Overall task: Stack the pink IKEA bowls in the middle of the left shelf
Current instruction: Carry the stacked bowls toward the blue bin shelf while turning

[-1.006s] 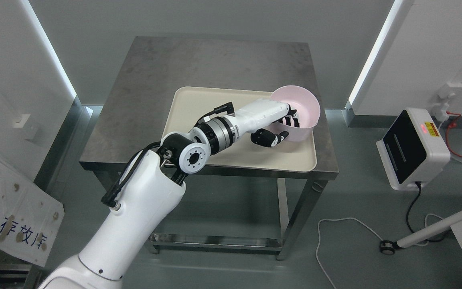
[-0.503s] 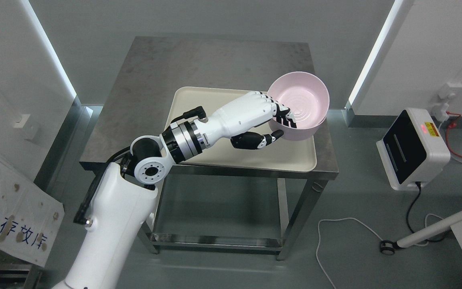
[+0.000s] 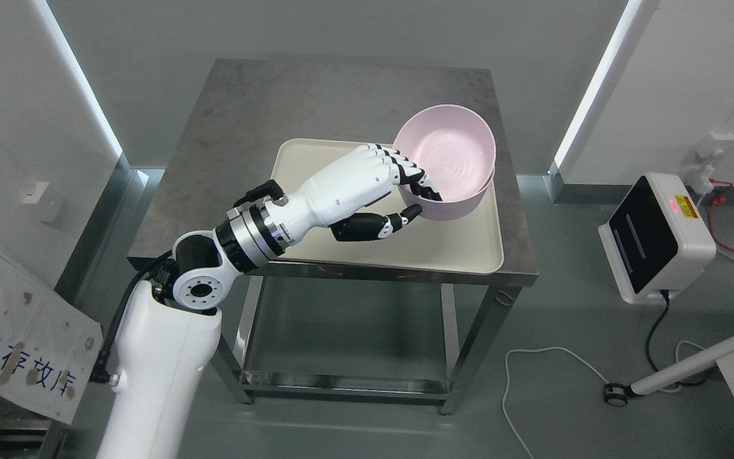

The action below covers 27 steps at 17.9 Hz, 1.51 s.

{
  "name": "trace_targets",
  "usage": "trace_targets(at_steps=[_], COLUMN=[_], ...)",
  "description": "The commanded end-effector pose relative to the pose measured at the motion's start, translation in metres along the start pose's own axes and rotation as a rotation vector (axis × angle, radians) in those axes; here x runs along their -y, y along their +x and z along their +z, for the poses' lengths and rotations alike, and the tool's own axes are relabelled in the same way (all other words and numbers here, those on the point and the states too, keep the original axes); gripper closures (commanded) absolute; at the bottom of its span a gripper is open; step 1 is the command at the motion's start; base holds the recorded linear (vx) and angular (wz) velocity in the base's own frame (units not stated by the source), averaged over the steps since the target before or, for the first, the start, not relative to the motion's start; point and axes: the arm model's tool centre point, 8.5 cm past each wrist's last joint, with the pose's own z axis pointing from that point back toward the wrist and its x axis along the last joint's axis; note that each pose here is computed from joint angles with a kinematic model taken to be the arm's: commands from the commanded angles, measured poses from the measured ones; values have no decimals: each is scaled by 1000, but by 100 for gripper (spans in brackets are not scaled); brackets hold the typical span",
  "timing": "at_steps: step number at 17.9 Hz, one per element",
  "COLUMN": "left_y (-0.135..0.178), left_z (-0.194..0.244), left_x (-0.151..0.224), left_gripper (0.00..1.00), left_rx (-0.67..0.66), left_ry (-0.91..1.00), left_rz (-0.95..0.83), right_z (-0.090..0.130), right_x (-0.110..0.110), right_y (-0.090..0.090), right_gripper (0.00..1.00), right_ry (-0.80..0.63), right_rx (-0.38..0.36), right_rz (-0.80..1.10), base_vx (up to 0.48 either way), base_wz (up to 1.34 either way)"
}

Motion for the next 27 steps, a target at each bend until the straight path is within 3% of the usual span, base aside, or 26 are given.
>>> trace_targets(at_steps=[1, 20, 27], left_y=[-5, -13, -14], left_z=[23, 39, 42], left_x=[-17, -18, -22], left_gripper=[100, 98, 98], left_rx=[-32, -76, -84], left_ry=[57, 80, 94], left_rz=[-20, -11, -18], right_z=[0, 0, 0], right_x=[11, 11, 11], right_y=[11, 11, 11], right_gripper=[0, 0, 0], right_ry=[-17, -17, -17], right_rx=[33, 33, 33], right_rz=[-11, -11, -11], base_vx=[-34, -153, -78], base_wz=[0, 168, 738])
